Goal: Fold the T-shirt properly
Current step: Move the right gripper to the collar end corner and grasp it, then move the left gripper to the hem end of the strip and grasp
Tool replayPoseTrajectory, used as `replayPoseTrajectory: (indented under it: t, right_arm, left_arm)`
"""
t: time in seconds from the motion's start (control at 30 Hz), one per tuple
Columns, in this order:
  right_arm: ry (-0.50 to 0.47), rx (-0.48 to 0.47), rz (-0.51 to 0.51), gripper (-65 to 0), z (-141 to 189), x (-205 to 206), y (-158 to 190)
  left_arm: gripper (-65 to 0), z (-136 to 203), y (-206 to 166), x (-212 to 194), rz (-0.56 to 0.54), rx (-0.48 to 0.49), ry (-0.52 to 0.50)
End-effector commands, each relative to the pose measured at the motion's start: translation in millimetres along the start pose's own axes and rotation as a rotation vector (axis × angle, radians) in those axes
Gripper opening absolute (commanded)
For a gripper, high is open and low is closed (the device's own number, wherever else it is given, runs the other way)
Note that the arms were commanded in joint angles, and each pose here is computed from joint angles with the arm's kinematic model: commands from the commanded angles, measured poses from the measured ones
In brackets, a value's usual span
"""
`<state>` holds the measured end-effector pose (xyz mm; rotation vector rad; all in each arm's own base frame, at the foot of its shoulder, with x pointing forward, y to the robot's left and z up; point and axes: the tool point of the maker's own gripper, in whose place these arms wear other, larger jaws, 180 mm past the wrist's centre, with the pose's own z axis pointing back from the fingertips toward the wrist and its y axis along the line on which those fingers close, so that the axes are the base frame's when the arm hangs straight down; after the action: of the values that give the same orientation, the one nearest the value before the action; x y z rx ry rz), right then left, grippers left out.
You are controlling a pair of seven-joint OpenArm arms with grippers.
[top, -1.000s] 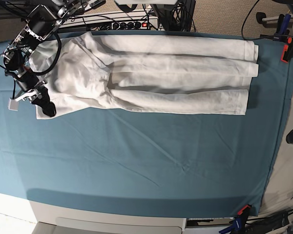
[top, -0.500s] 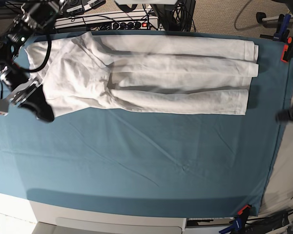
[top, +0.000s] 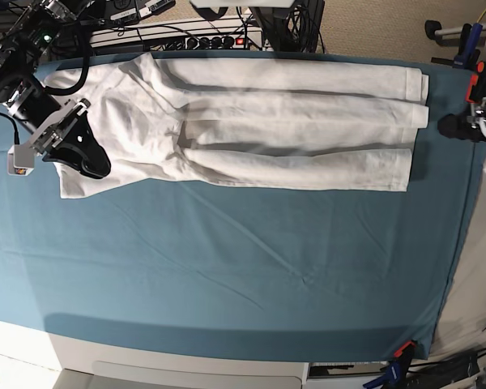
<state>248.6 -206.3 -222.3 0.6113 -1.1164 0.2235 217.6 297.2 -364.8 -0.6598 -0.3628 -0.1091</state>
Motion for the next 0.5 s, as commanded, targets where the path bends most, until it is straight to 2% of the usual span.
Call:
replayPoseTrajectory:
  t: [0.0,0.07,0.3,0.47]
  right_arm:
    - [-0.033,0.005,0.031,-55.7,2.0,12.6,2.0]
    - [-0.025,-0.006,0.034,-55.7,2.0,11.2,0.0]
    - [-0.027,-0.005,0.032,-55.7,1.7,10.9,0.5]
    - [-0.026,-0.005,0.032,-55.7,1.7,10.9,0.4]
  left_arm:
    - [-31.0,10.6,-6.0,12.2,-0.053,0.006,-0.017]
    - [-31.0,3.9,-16.5,14.7,-0.069,-0.014,-0.024]
    - [-31.0,-29.8,-26.0,7.8,0.025,-0.058,-0.055]
    - [-31.1,-41.9,-31.6,2.8,0.062,-0.09,-0.062]
